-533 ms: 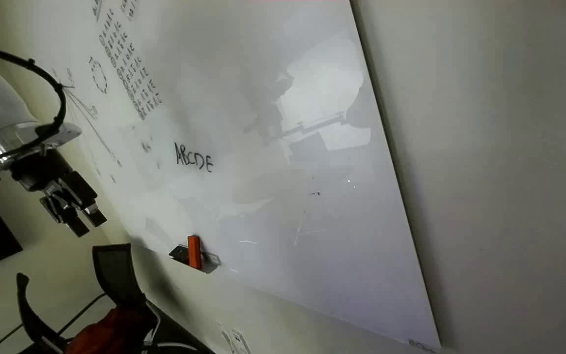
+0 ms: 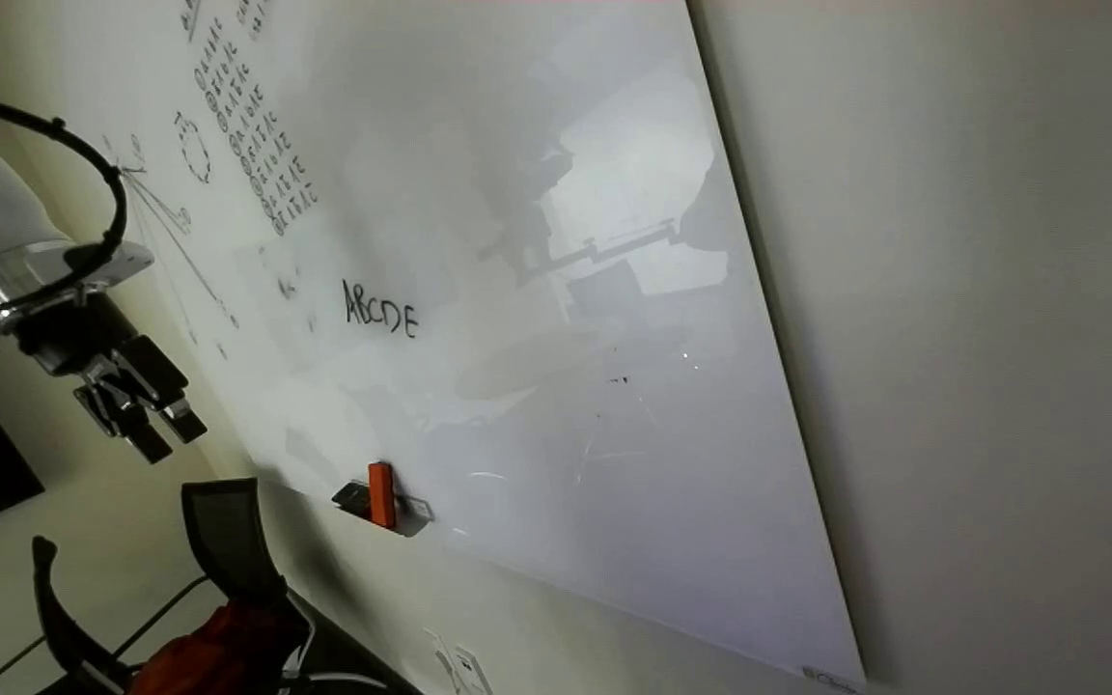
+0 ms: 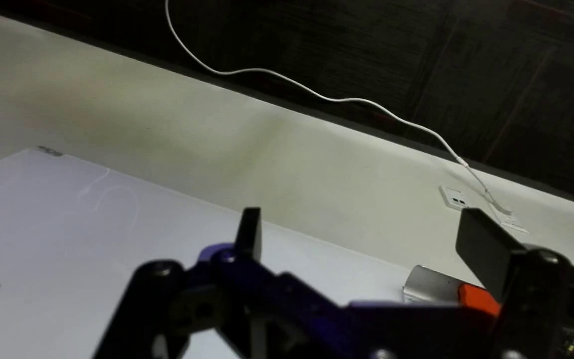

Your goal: Use the orange eraser to clean the "ABCDE" off the whiteboard

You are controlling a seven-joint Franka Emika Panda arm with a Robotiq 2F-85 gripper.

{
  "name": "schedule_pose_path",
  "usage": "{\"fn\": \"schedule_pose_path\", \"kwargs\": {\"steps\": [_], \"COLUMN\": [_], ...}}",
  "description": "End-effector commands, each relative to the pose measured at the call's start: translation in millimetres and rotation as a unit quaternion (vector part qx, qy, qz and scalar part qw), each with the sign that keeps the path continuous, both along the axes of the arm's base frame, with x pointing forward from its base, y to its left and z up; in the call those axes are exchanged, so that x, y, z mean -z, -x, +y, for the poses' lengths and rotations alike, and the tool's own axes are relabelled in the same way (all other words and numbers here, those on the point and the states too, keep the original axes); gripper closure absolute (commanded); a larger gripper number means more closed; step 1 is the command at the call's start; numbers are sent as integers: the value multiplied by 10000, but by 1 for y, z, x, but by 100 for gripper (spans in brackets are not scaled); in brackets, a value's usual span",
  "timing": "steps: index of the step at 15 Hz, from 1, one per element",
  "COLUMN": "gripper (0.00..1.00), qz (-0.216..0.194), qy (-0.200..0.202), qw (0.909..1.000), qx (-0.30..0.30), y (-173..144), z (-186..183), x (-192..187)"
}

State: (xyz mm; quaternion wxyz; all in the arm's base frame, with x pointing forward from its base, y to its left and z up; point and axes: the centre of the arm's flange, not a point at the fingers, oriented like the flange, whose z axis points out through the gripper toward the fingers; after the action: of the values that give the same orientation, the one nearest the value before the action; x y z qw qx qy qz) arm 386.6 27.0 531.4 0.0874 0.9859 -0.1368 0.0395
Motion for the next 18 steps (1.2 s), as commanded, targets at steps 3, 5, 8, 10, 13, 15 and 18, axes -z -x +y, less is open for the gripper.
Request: {"fn": "schedule_pose_path", "kwargs": {"steps": [3,5,8,10,13,15,18], "gripper": [0,0,0,0,0,0,0], "qz": [-584,-789,-956,-1011,-969,-828,-632], "qy": [276,406,596,705,837,850,826], "qw": [9978,9959,9934,9920,9914,9927,9942], "qx": [-121,-164,-227,-262,-274,-238,-268], "y": [-25,-34,-47,-53,-56,-55,-52], "z": [55,76,98,107,112,108,106], "x": [12,28,60,83,121,141,140]}}
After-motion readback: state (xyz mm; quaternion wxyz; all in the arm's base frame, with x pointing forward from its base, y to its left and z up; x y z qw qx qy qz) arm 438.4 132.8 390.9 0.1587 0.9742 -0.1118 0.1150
